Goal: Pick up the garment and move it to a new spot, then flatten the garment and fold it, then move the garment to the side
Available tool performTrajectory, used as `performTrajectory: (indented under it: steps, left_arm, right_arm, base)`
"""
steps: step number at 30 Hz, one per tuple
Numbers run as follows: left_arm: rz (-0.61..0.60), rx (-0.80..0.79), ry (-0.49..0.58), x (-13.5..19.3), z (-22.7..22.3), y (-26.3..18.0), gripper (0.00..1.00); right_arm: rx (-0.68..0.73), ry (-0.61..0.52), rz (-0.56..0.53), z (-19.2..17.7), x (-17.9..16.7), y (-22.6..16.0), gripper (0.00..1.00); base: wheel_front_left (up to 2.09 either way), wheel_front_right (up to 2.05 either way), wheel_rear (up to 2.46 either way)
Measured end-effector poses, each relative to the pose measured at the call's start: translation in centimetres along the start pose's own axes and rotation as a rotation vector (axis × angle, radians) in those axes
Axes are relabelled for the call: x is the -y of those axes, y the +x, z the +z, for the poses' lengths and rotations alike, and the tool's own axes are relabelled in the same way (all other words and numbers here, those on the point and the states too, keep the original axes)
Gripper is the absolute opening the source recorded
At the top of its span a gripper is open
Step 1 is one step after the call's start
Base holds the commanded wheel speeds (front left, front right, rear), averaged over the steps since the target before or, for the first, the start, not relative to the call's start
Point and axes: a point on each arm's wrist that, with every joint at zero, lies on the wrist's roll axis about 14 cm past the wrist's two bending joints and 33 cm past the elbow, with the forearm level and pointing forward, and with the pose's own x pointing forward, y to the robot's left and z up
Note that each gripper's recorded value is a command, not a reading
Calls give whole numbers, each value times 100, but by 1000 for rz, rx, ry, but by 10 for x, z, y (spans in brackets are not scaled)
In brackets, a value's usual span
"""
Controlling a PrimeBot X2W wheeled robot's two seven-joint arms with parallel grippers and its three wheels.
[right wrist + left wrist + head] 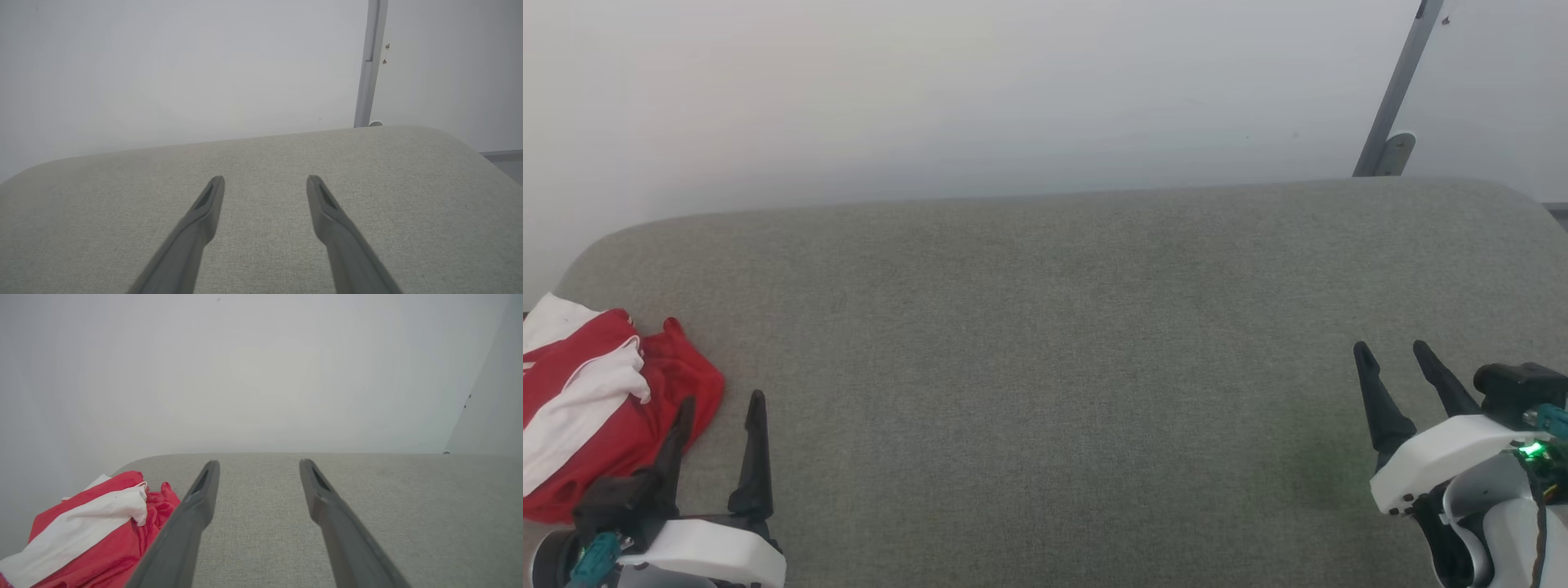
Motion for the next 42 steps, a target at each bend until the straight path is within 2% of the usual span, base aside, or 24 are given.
performTrajectory:
  steps: [9, 28, 35, 42]
  left_arm:
    - [-20, 10, 21, 2, 1, 0, 100]
    - [12, 0, -30, -11, -3, -4, 100]
    - [98, 24, -36, -37, 6, -15, 100]
    - [213, 48, -32, -78, 15, -39, 100]
  right_arm:
    - [9, -52, 5, 3, 0, 0, 100]
    - [19, -54, 10, 6, 0, -2, 100]
    - [18, -59, 67, 7, -19, 4, 100]
    - [-5, -69, 184, 1, -61, 15, 100]
  base:
    - [0, 0, 0]
    - [0, 0, 0]
    - [0, 0, 0]
    - [0, 0, 0]
